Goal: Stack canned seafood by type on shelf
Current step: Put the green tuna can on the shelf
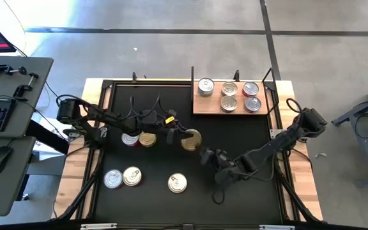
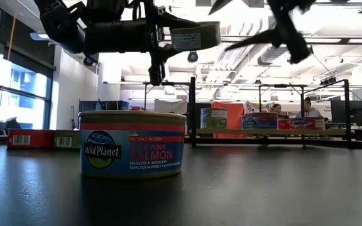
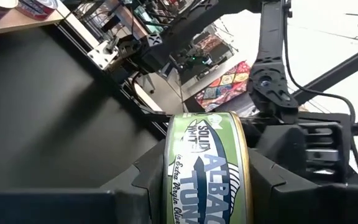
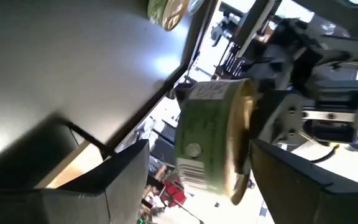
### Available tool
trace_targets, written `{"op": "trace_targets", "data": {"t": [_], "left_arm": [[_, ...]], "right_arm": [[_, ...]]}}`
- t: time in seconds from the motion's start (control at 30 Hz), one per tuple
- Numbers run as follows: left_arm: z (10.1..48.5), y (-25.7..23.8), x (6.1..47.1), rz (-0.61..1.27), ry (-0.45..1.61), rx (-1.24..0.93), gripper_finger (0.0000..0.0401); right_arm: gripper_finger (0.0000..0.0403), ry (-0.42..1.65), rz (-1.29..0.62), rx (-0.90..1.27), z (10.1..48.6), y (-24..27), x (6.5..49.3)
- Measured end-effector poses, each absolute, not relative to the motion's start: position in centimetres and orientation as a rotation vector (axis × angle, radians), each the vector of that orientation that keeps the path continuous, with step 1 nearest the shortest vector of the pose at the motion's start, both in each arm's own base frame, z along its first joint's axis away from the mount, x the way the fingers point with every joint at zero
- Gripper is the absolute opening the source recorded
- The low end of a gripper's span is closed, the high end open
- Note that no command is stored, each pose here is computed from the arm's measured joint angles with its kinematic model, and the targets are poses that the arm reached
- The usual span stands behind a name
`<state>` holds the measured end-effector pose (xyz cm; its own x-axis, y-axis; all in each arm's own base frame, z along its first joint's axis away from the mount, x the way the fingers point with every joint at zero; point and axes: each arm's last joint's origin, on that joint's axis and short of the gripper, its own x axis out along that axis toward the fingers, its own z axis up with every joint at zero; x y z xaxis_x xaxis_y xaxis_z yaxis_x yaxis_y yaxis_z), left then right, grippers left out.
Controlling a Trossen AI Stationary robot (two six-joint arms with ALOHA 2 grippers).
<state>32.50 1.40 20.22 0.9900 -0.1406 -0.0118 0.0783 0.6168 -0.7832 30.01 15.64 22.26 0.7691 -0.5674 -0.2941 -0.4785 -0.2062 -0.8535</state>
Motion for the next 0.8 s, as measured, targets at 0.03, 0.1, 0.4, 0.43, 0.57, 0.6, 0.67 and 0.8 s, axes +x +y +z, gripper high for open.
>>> {"op": "trace_targets", "data": {"t": [0.03,0.1,0.4,0.43,0.57,0.6,0.67,0.8], "left_arm": [[20.2,1.4,32.5,-0.127,0.075,-0.901,0.0127],[20.2,1.3,32.5,-0.128,0.077,-0.909,0.0127],[20.0,1.3,32.5,-0.128,0.101,-0.941,0.0128],[20.0,1.3,32.5,-0.125,0.106,-0.941,0.0128],[19.9,1.3,32.5,-0.125,0.111,-0.927,0.0128],[20.0,1.3,32.5,-0.131,0.110,-0.917,0.0128],[20.0,1.4,32.5,-0.146,0.106,-0.897,0.0133],[19.9,1.9,32.4,-0.159,0.119,-0.853,0.0153]], "right_arm": [[0.0268,0.816,-0.105,-1.855,22.0,15.3,30.2],[0.0268,0.828,-0.115,-1.854,21.6,14.7,30.4],[0.0240,0.769,-0.129,-1.827,20.3,13.7,32.5],[0.0229,0.764,-0.131,-1.825,20.3,13.6,32.6],[0.0169,0.743,-0.167,-1.773,20.5,13.3,32.9],[0.0152,0.734,-0.178,-1.749,20.5,13.3,32.9],[0.0122,0.714,-0.193,-1.705,20.6,13.5,32.9],[0.0119,0.691,-0.190,-1.674,20.5,14.0,32.7]]}}
